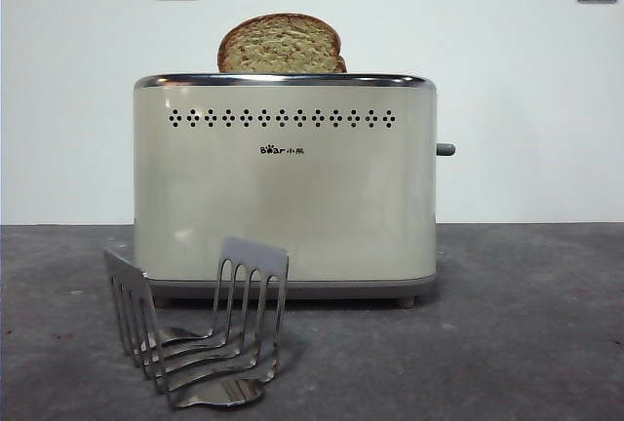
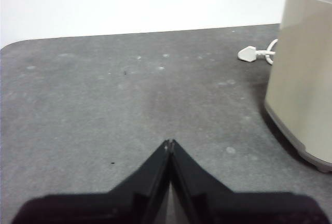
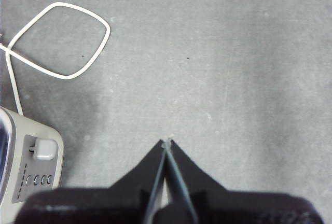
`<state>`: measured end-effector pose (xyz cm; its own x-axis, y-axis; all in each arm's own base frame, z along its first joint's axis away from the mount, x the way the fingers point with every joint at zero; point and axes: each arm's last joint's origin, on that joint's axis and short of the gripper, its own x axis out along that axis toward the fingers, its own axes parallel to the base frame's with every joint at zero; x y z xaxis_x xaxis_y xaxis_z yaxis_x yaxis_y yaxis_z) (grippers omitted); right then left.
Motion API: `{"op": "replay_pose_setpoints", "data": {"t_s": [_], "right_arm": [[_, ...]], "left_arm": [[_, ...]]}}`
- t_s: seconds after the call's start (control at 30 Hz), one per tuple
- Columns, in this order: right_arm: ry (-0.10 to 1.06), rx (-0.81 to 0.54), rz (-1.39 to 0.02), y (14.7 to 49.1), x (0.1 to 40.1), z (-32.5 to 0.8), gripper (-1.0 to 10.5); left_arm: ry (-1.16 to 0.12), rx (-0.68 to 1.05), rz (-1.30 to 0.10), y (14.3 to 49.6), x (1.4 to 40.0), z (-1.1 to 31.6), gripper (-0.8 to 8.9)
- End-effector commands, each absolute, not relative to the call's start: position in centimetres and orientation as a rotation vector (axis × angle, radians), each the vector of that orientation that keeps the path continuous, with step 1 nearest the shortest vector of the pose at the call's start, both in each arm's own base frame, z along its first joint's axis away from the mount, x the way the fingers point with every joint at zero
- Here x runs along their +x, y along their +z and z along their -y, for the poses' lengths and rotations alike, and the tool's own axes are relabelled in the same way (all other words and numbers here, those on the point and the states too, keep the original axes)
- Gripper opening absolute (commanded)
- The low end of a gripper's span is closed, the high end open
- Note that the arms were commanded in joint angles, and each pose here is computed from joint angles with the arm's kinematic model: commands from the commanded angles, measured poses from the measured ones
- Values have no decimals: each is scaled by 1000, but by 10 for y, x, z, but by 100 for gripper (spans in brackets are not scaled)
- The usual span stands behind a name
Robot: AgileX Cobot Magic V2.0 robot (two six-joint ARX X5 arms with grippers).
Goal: Pick up a slice of bread from the rack,put the bread on the toaster,press the button
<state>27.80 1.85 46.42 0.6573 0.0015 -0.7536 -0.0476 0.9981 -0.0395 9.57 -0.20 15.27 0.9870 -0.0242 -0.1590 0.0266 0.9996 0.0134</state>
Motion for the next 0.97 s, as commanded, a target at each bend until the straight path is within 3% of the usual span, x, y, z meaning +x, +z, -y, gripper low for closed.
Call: {"op": "replay_pose_setpoints", "data": {"t_s": [0.03,0.23,0.37,0.5,0.63,0.8,0.87,0.97], "right_arm": [[33,-61,-873,460,282,-19,0],[-68,-89,-799,477,255,-11,0],[-20,-89,-681,489,209,-18,0],[5,-68,-554,480,172,-15,0],[-28,-54,-444,448,140,-8,0],[-86,-99,-356,383,109,-3,1],[-120,-154,-225,357,102,-1,1],[-144,-109,-25,315,95,-1,1]], "left_arm": [[-15,7,-162,150,96,1,-3],[-13,7,-174,149,97,1,-3],[-13,7,-180,148,97,1,-3],[-13,7,-186,148,97,1,-3],[-14,7,-189,148,97,1,-3],[-13,7,-192,148,98,1,-3],[-13,7,-192,147,98,1,-3],[-14,7,-193,147,98,1,-3]]}}
